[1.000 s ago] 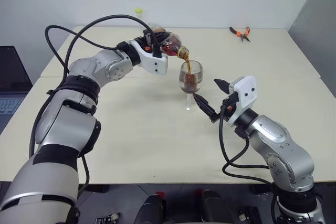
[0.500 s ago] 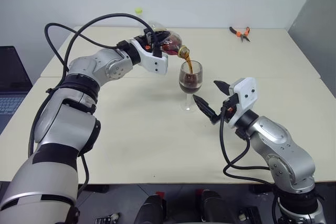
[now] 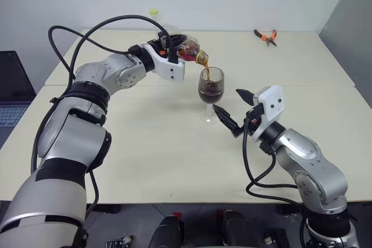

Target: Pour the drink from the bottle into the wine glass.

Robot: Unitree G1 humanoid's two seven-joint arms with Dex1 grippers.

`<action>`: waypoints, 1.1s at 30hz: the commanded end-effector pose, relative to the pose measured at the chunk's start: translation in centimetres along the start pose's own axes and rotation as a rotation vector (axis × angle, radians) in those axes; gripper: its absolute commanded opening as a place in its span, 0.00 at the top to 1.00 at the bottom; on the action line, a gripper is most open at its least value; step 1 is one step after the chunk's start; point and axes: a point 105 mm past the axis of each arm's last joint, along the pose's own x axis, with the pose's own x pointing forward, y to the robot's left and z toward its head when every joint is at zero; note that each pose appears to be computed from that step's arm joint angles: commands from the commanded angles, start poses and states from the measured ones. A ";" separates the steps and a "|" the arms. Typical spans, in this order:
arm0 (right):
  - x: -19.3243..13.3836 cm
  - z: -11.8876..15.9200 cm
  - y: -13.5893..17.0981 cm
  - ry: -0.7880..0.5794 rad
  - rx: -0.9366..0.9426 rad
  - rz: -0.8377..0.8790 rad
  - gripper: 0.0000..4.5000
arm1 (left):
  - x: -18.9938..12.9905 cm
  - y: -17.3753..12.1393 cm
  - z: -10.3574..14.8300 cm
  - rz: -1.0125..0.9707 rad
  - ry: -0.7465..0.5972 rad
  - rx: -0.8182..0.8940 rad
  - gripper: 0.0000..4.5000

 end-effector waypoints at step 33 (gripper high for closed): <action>0.0 1.6 0.7 -0.070 -0.020 0.021 0.00 | 0.4 2.7 0.4 0.068 -0.033 0.025 0.84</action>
